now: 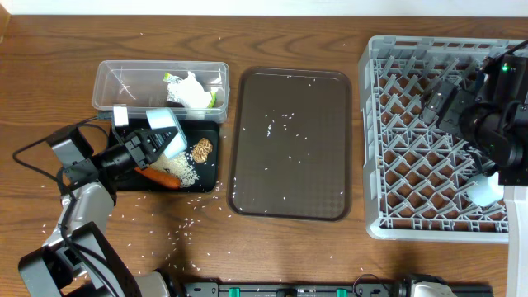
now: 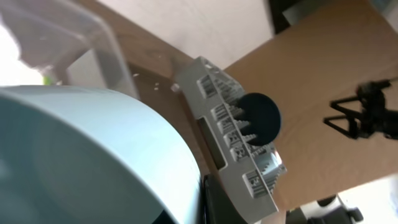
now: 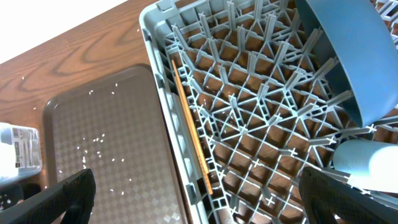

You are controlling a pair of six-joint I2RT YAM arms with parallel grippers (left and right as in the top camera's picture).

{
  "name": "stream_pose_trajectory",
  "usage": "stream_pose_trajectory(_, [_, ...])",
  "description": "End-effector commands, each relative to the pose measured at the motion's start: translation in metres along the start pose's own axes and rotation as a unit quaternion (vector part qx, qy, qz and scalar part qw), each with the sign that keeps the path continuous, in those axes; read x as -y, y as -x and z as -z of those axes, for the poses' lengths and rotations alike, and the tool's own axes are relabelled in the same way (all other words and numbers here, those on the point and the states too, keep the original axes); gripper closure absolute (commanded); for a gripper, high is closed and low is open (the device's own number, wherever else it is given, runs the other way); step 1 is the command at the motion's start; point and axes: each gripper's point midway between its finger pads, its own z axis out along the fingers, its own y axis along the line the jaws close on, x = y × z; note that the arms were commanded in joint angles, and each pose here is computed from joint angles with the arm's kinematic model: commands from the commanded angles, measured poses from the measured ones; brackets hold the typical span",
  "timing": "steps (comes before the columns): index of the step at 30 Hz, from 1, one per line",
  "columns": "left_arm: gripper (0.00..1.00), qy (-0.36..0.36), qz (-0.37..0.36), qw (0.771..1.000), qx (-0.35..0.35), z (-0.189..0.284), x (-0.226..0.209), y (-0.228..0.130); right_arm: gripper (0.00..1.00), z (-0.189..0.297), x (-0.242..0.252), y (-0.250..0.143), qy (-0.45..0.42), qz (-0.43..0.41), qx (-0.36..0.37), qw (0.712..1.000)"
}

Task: Sort waste into correct bins and load items into the dishwasher rack
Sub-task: 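Lift the bowl over the black tray and tip the rice out, then carry the empty bowl toward the dish rack with the left gripper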

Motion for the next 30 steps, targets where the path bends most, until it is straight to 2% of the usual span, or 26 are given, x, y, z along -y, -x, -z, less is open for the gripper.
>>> stream_pose_trajectory(1, [0.94,0.012,0.017,1.000,0.002,-0.001,-0.003,0.001,0.01,-0.001,0.000,0.001,0.001,-0.006,-0.001,1.000])
stream_pose_trajectory(2, [0.94,0.040,0.049,0.998,0.010,0.000,-0.013,0.002,0.01,-0.001,0.000,0.001,0.001,-0.006,-0.001,1.000])
stream_pose_trajectory(5, [0.94,-0.021,0.005,1.000,-0.007,-0.003,0.010,0.002,0.01,-0.001,0.000,0.000,0.000,-0.005,-0.002,1.000])
stream_pose_trajectory(7, [0.94,-0.013,0.035,0.999,-0.004,-0.004,0.008,0.004,0.01,-0.001,0.000,0.000,0.000,-0.005,-0.003,1.000])
stream_pose_trajectory(11, [0.94,-0.012,0.014,1.000,0.007,-0.006,0.022,0.021,0.01,-0.001,0.000,0.000,0.001,-0.006,-0.002,1.000])
stream_pose_trajectory(14, [0.94,-0.011,-0.042,0.998,0.038,-0.011,0.057,0.050,0.01,-0.001,-0.003,-0.001,0.011,-0.006,-0.006,1.000])
stream_pose_trajectory(17, [0.94,-0.028,-0.110,0.990,0.083,-0.018,0.109,0.079,0.01,0.000,-0.010,-0.004,0.030,-0.006,-0.014,0.999])
stream_pose_trajectory(20, [0.94,-0.039,-0.129,0.985,0.112,-0.025,0.145,0.092,0.02,0.000,-0.015,-0.005,0.046,-0.006,-0.018,0.999])
stream_pose_trajectory(24, [0.94,-0.025,-0.093,0.988,0.121,-0.047,0.152,0.087,0.01,0.000,-0.018,-0.004,0.054,-0.010,-0.016,0.998])
stream_pose_trajectory(26, [0.94,0.000,-0.049,0.992,0.119,-0.062,0.139,0.080,0.01,0.000,-0.019,-0.004,0.054,-0.010,-0.016,0.998])
stream_pose_trajectory(30, [0.94,0.064,-0.025,0.994,0.087,-0.096,0.116,0.047,0.01,0.000,-0.020,-0.005,0.059,-0.009,-0.019,0.998])
